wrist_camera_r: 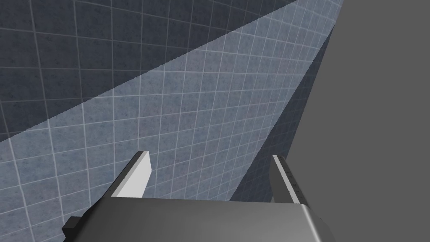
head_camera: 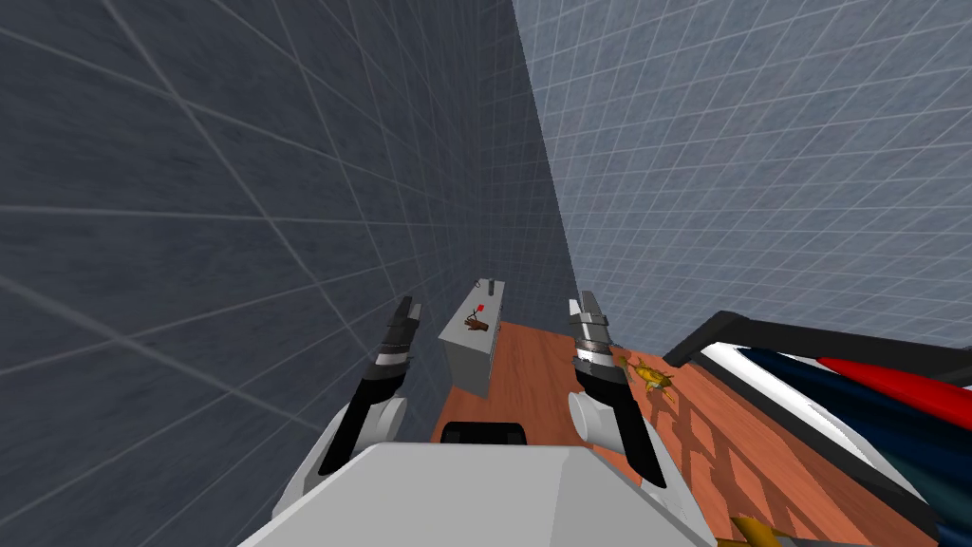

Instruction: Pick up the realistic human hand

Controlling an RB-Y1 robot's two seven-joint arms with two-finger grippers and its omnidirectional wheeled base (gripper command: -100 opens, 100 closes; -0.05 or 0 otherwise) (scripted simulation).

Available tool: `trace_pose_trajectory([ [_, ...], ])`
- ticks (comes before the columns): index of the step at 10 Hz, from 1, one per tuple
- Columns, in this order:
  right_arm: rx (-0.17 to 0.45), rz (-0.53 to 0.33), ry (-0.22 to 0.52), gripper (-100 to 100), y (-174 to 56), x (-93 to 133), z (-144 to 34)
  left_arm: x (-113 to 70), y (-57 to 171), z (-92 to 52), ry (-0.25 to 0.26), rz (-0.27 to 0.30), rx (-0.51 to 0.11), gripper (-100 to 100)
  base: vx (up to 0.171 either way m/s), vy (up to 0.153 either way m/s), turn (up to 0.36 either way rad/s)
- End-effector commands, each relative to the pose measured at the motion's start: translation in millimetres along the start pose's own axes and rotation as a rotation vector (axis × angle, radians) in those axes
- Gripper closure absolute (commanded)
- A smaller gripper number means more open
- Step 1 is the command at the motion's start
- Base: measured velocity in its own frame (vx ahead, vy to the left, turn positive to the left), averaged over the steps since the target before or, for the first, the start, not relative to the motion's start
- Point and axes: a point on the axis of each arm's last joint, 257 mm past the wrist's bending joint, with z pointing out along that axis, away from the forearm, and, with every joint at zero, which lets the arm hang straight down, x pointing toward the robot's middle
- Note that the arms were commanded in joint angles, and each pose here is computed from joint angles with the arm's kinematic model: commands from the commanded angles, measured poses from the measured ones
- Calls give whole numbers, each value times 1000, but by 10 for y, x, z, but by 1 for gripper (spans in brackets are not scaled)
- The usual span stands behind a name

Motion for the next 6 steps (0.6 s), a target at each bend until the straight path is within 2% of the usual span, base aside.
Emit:
trace_pose_trajectory([
  [1, 0, 0, 0, 0, 0, 0, 0, -15, 162, 40, 20, 16, -35, -100, 13, -18, -45],
  [6, 0, 0, 0, 0, 0, 0, 0, -98, 754, 140, 31, 46, -167, -100, 17, -15, -49],
])
